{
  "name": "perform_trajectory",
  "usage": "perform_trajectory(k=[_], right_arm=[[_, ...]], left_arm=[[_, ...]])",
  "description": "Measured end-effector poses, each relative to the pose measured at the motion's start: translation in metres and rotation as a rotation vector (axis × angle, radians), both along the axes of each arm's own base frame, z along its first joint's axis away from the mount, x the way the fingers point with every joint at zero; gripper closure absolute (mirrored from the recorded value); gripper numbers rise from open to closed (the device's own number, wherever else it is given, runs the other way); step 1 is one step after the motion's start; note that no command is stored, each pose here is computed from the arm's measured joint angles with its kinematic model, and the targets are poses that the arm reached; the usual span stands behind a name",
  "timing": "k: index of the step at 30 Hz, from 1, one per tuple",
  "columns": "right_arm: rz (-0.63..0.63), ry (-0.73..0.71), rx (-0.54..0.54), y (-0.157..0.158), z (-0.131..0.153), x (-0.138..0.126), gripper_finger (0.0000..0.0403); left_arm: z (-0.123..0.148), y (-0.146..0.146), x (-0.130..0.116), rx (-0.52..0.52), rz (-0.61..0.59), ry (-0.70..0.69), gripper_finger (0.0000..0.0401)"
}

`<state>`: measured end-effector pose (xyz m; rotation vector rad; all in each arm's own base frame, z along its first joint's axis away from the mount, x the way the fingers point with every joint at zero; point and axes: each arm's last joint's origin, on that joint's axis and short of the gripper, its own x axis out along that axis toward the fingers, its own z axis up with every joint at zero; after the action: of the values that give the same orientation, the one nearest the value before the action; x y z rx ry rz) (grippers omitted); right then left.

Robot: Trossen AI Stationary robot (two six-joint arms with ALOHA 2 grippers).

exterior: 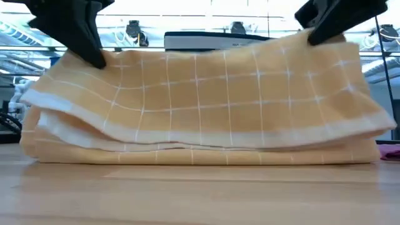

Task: Fold towel
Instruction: Fold the yellow towel

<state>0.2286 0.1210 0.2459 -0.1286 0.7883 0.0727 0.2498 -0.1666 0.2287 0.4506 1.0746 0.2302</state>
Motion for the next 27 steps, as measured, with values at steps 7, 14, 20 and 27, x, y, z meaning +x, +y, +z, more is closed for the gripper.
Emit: perform_trajectory(k=[7, 14, 20, 27], right_arm=[[-0.079, 0.095, -0.036, -0.016, -0.017, 0.012, 0.0403], [-0.170, 0.139, -0.134, -0.030, -0.027, 0.019, 0.0365], [-0.320, 0.193, -0.245, -0.042, -0.031, 0.011, 0.0270], [-0.372, 0.183, -0.259, -0.039, -0.031, 0.006, 0.0210]], left_arm=[[-0.001, 0.007, 0.008, -0.014, 0.007, -0.020, 0.0395], [-0.001, 0.023, 0.018, -0.021, 0.050, -0.001, 0.0352], [-0.002, 0.034, 0.024, -0.027, 0.094, 0.009, 0.0292], [-0.002, 0.037, 0.024, -0.035, 0.119, 0.006, 0.0242]])
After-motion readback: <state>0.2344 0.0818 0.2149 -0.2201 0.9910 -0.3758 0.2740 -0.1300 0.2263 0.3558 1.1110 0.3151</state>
